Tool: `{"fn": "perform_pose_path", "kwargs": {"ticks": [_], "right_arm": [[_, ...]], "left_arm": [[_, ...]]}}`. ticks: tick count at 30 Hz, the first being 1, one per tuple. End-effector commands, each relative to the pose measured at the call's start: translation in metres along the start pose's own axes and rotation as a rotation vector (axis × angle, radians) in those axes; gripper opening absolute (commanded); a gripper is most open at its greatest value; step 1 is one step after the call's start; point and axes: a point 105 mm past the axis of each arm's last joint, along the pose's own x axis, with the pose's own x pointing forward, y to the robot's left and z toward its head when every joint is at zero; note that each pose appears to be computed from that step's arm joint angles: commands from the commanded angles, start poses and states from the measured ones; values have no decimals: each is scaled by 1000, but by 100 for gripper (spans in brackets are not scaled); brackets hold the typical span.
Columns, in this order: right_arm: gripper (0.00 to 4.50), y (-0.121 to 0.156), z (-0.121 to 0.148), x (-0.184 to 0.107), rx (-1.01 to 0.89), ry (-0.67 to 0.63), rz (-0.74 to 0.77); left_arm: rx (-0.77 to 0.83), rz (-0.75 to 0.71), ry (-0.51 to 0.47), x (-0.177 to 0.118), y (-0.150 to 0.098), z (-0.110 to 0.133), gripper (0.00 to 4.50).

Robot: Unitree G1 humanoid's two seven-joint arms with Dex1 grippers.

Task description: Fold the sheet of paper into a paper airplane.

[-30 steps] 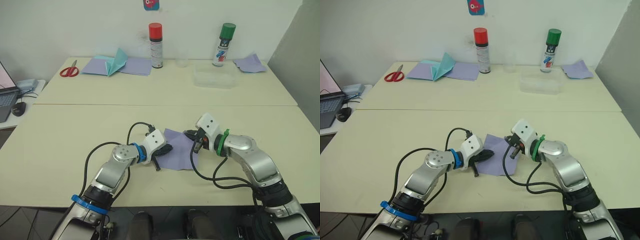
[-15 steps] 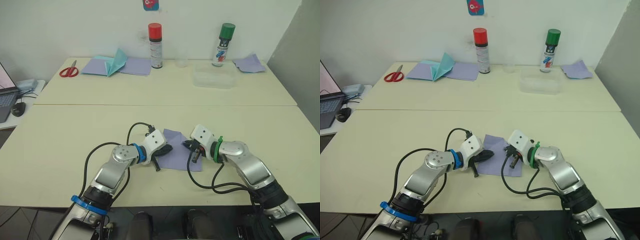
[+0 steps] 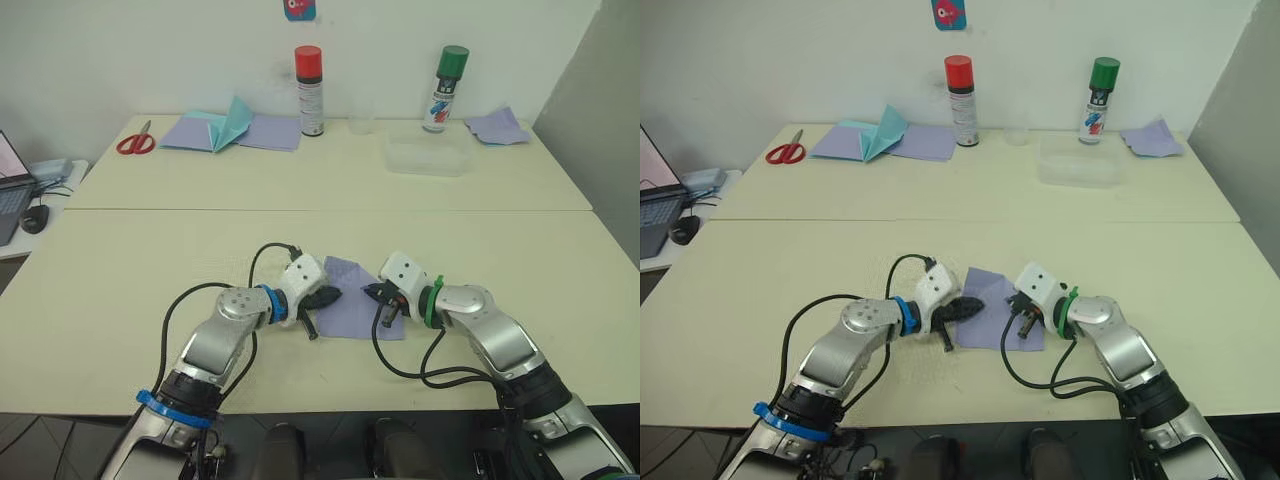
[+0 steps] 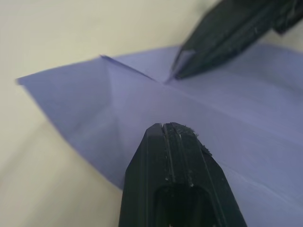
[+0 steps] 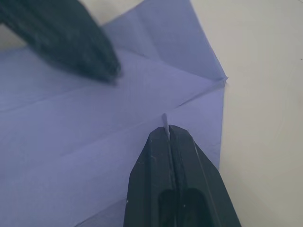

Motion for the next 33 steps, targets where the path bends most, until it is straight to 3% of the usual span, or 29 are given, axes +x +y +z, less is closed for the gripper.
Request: {"fn": "perform_pose_path", "kwargs": {"ticks": [1, 9, 14, 24, 27, 33], "right_arm": [[2, 0, 2, -2, 6, -4, -15], [2, 1, 0, -3, 10, 3, -17], [2, 4, -1, -3, 11, 6, -10], [2, 9, 6, -2, 35, -21, -5], [60, 10, 11, -5, 35, -45, 6], [258, 18, 40, -28, 75, -146, 69]], "left_arm": [[-15, -29, -176, 6, -5, 46, 0], [75, 67, -28, 43, 13, 22, 0], [123, 39, 52, 62, 13, 10, 0], [154, 4, 204, 65, 15, -25, 0], [153, -1, 213, 64, 14, -30, 0], [172, -27, 237, 64, 11, -39, 0]]}}
